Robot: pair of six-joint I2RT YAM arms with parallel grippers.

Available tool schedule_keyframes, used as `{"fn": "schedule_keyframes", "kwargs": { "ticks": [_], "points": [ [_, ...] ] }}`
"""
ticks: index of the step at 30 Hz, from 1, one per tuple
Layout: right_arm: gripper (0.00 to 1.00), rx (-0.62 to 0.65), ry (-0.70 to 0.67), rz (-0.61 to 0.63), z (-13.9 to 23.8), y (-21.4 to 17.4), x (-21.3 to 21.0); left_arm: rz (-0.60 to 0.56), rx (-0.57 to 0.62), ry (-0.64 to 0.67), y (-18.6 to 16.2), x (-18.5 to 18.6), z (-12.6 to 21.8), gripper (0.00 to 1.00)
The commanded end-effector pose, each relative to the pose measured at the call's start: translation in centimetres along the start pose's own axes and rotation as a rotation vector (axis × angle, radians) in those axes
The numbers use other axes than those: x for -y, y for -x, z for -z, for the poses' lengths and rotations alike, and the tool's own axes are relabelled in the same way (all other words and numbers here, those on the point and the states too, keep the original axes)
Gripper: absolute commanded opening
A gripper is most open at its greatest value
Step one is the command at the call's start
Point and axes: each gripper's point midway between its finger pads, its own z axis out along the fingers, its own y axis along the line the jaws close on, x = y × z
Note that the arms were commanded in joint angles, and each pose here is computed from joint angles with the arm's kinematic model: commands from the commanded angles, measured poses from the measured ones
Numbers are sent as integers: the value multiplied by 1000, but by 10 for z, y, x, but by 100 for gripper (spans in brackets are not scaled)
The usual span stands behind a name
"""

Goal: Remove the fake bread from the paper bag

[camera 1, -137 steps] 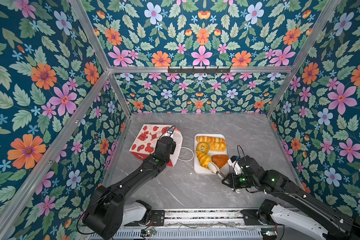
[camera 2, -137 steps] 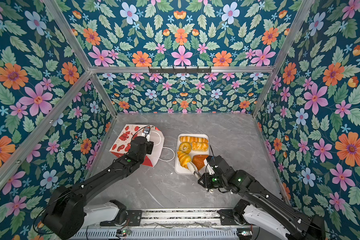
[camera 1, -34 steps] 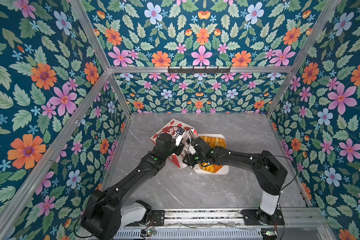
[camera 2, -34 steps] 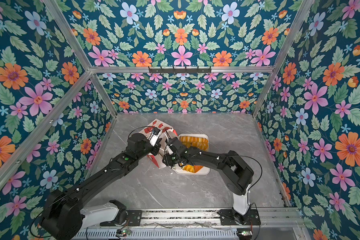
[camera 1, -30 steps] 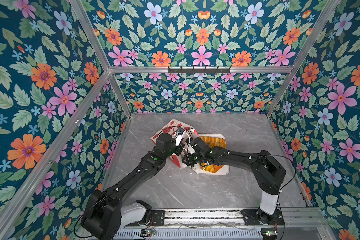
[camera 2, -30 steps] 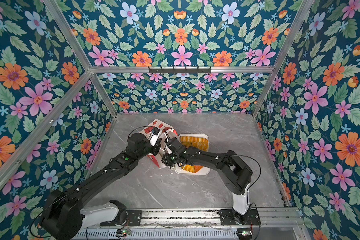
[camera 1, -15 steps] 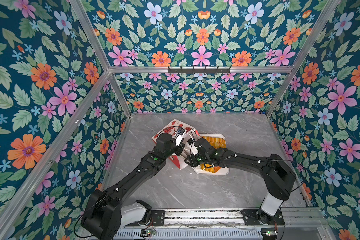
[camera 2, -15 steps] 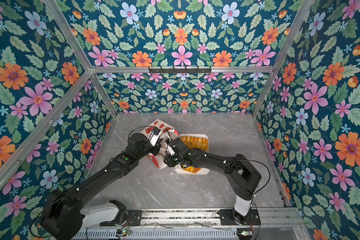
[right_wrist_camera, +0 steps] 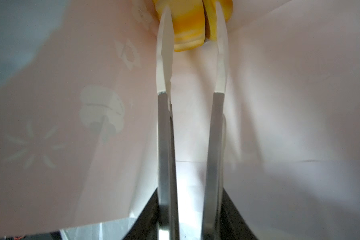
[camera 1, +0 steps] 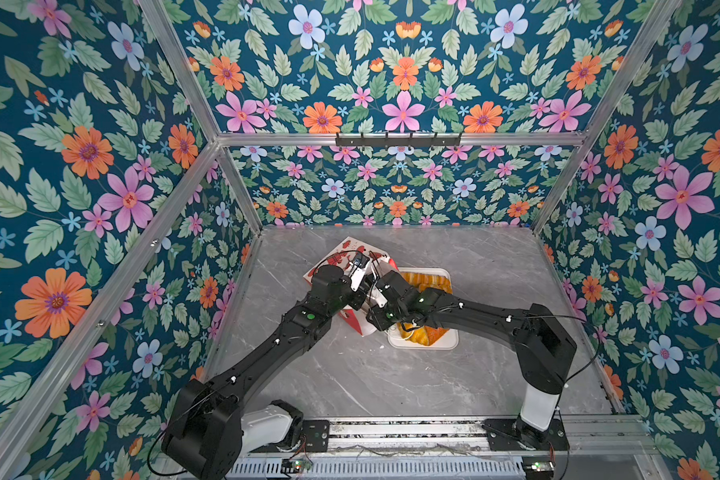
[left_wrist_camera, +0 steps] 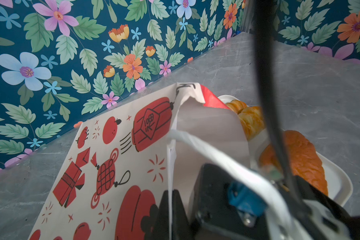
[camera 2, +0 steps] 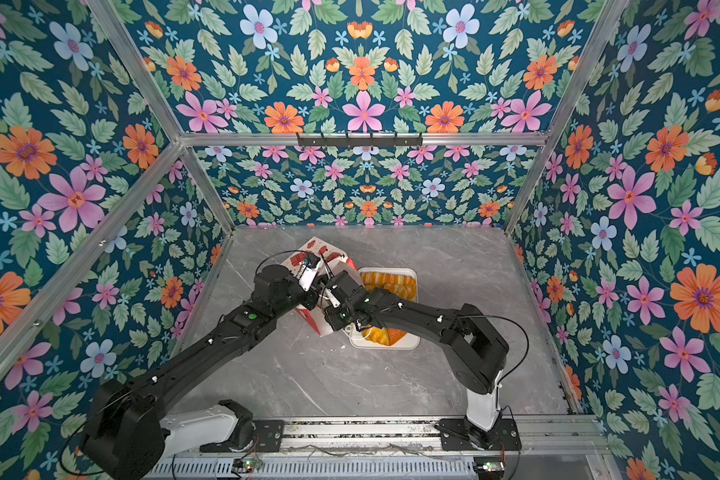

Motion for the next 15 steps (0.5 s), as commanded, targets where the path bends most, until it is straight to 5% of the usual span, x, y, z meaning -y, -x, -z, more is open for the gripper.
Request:
{"fn": "schedule_keyframes", "kwargs": {
  "ticks": [1,15],
  "points": [
    [40,0,-46,30,-1,3,6,2,30,-25,10,4,0,0],
    [39,1,-21,-3,-6,1,3,4,21,-19,8,3,0,0]
  ]
}}
